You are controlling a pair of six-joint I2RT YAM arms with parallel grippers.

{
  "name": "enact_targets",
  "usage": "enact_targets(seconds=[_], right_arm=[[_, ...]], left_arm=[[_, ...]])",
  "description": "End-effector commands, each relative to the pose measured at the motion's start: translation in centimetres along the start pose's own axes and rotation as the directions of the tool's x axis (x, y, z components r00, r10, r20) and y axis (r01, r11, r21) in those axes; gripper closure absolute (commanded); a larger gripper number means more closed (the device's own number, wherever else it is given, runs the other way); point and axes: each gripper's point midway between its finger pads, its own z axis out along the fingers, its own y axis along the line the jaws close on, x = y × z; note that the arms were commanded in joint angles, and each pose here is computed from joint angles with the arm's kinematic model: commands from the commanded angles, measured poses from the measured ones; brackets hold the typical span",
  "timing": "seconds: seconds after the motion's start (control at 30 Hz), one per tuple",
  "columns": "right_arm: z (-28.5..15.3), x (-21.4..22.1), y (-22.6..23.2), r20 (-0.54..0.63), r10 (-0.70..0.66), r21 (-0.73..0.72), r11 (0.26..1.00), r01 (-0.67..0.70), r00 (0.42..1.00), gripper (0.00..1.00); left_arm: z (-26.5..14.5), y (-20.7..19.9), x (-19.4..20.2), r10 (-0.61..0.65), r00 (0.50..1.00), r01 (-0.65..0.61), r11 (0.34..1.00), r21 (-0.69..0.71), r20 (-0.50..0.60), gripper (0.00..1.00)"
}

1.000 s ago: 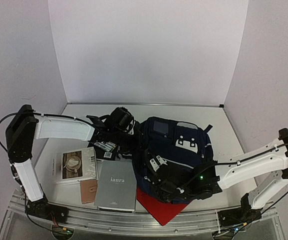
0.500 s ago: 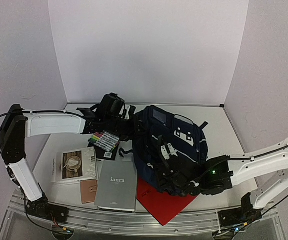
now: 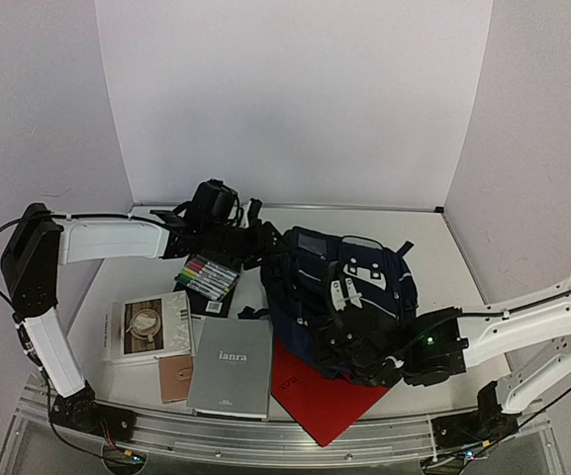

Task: Pack the student bag
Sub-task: Unzip the student bag at the center of the board.

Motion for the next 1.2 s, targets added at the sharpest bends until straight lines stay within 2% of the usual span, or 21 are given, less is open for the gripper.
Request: enact_targets(seconds=[0.0,0.13,0.23,0.47,0.67,1.03,1.17], right_arm=[[-0.3,-2.2,1.6,0.064,0.109,-0.027,0.994,-0.108,0.992,1.00],[0.1,-1.9,2.0,0.052,0.106,-0.029,0.994,-0.104,0.993,1.00],[0.3,-1.9,2.4,0.050,0.100,-0.030,0.995,-0.099,0.994,1.00],[0.4,-2.0,2.6,0.051,0.098,-0.031,0.995,-0.097,0.994,1.00],[0.5,-1.8,2.6,0.045,0.100,-0.032,0.995,-0.098,0.994,1.00],[0.6,-1.7,2.5,0.045,0.098,-0.028,0.995,-0.097,0.994,1.00],[0.5,-1.7,2.3,0.047,0.105,-0.025,0.994,-0.104,0.993,1.00]], left_arm=[[-4.5,-1.8,-1.0,0.199,0.977,-0.194,0.978,-0.078,0.078,0.38],[-5.8,-2.5,2.2,0.259,0.966,-0.254,0.958,-0.133,0.022,0.35],[-5.8,-4.3,5.6,0.283,0.959,-0.285,0.953,-0.107,-0.038,0.33],[-5.4,-3.8,9.9,0.184,0.974,-0.200,0.972,-0.126,-0.129,0.44],[-4.6,-3.9,12.1,0.154,0.974,-0.177,0.975,-0.136,-0.168,0.45],[-2.9,-4.4,13.9,0.155,0.961,-0.184,0.977,-0.111,-0.229,0.49],[-2.3,-4.3,14.4,0.154,0.958,-0.185,0.976,-0.112,-0.243,0.55]])
